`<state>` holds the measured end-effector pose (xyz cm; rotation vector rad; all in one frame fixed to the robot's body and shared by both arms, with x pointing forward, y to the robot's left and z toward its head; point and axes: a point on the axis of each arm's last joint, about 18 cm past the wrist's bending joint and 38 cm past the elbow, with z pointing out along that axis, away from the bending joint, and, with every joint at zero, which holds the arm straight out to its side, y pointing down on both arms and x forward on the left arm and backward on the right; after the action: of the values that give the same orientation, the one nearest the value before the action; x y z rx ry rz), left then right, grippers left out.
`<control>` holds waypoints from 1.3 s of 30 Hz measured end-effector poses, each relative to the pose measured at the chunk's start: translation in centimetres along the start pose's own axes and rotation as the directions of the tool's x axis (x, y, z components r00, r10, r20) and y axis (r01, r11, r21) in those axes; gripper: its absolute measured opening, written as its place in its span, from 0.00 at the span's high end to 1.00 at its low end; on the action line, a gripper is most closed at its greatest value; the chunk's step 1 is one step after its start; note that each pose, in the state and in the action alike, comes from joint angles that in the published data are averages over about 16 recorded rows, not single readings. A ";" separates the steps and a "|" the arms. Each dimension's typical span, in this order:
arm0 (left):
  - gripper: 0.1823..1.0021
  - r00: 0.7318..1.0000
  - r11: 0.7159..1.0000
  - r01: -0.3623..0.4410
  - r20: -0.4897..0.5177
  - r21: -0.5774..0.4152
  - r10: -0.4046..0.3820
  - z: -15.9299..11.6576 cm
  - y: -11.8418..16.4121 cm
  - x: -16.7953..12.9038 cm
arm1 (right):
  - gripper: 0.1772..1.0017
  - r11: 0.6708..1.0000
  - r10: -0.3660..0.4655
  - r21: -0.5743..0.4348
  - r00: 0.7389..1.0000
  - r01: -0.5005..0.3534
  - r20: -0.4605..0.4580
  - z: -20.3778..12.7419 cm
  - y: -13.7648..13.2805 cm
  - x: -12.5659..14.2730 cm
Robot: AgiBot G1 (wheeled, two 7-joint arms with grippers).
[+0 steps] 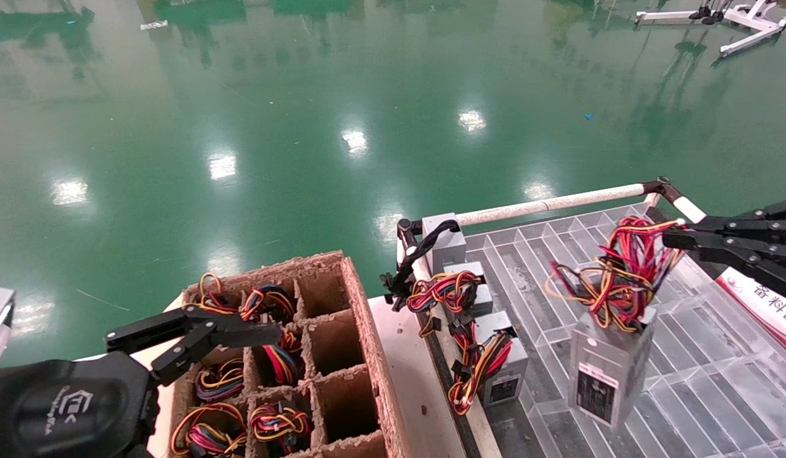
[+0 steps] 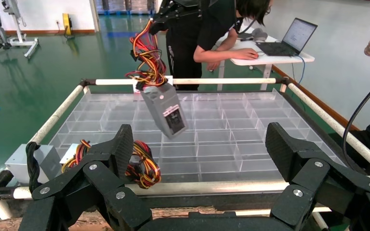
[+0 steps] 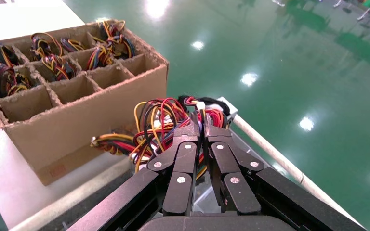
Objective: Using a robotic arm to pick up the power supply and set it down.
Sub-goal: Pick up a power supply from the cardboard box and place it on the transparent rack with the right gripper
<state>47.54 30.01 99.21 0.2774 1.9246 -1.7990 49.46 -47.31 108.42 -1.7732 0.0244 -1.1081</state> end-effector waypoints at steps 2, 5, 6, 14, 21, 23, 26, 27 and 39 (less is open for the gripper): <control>0.00 1.000 1.000 0.000 0.000 0.000 0.000 0.0 0.0 0.0 | 0.98 1.000 -0.004 -0.014 1.000 0.004 0.008 0.0 0.2 -0.2; 0.00 1.000 1.000 0.000 0.000 0.000 0.000 0.0 0.0 0.0 | 0.98 0.999 -0.013 -0.032 1.000 0.014 0.027 0.2 0.4 -0.5; 0.00 1.000 1.000 0.000 0.000 0.000 0.000 0.0 0.0 0.0 | 0.98 0.999 -0.018 -0.038 0.999 0.019 0.034 0.3 0.4 -0.6; 0.00 1.000 1.000 0.000 0.000 0.000 0.000 0.0 0.0 0.0 | 0.98 0.994 -0.068 -0.073 0.992 0.076 0.111 1.6 0.4 -1.6; 0.00 1.000 1.000 0.000 0.000 0.000 0.000 0.0 0.0 0.0 | 0.98 0.987 -0.123 -0.085 0.975 0.140 0.185 3.0 0.1 -2.5; 0.00 1.000 1.000 0.000 0.000 0.000 0.000 0.0 0.0 0.0 | 0.98 0.983 -0.141 -0.085 0.968 0.162 0.208 3.5 -0.1 -2.8; 0.00 1.000 1.000 0.000 0.000 0.000 0.000 0.0 0.0 0.0 | 0.98 0.976 -0.173 -0.085 0.955 0.198 0.242 4.3 -0.4 -3.1; 0.00 1.000 1.000 0.000 0.000 0.000 0.000 0.0 0.0 0.0 | 0.98 0.973 -0.185 -0.085 0.949 0.213 0.254 4.6 -0.4 -3.2; 0.00 1.000 1.000 0.000 0.000 0.000 0.000 0.0 0.0 0.0 | 0.98 0.907 -0.368 -0.043 0.838 0.419 0.403 7.4 -1.5 -4.8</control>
<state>47.54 30.01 99.21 0.2774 1.9246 -1.7990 51.06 -38.89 105.84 -2.1515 -0.5481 -1.0323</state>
